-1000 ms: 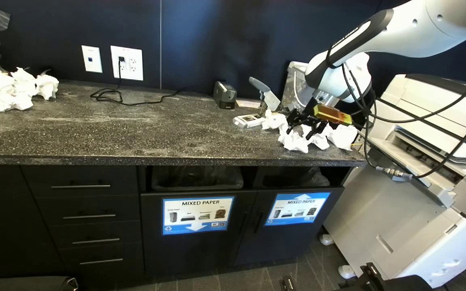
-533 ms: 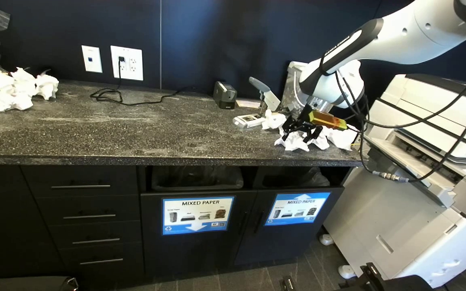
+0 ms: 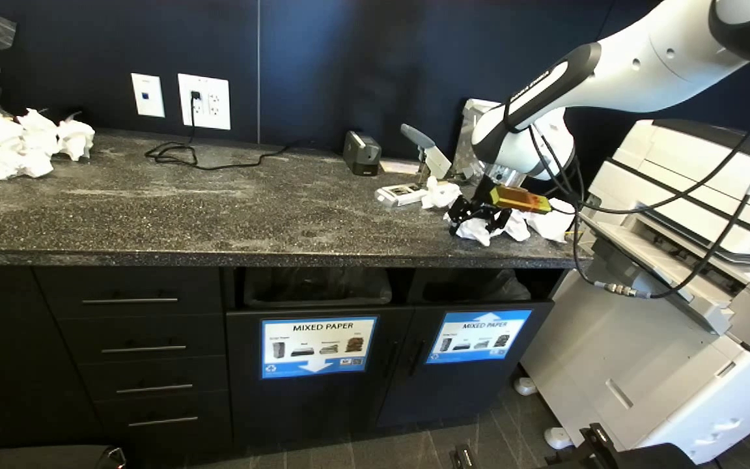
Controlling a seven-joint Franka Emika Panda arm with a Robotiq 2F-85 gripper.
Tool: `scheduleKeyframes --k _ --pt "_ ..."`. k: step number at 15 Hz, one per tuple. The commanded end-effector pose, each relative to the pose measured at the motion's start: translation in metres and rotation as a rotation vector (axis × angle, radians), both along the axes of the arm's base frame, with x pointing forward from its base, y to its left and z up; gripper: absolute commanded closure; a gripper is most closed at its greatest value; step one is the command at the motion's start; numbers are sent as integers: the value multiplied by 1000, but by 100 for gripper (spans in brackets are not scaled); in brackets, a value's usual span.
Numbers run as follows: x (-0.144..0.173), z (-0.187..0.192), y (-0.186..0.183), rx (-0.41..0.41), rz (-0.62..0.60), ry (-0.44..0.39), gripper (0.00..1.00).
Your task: Put the tissues into the rubbish bin.
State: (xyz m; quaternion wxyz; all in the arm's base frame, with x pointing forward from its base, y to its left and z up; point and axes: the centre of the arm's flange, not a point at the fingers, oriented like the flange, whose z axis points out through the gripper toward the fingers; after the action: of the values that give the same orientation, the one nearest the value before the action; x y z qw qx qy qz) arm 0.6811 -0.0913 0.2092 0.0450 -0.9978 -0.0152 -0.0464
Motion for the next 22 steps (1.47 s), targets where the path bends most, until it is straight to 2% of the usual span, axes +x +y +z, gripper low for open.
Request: scheduleKeyframes --k 1,13,14,15,18,22 --pt "12 2 0 -28 35 7 0" --pt "16 0 4 -48 67 21 0" --pt "15 -1 6 -50 67 21 7" --pt "15 -3 9 -55 70 21 26" --pt "15 -1 6 -65 73 18 51" --pt "17 3 1 -72 82 19 78"
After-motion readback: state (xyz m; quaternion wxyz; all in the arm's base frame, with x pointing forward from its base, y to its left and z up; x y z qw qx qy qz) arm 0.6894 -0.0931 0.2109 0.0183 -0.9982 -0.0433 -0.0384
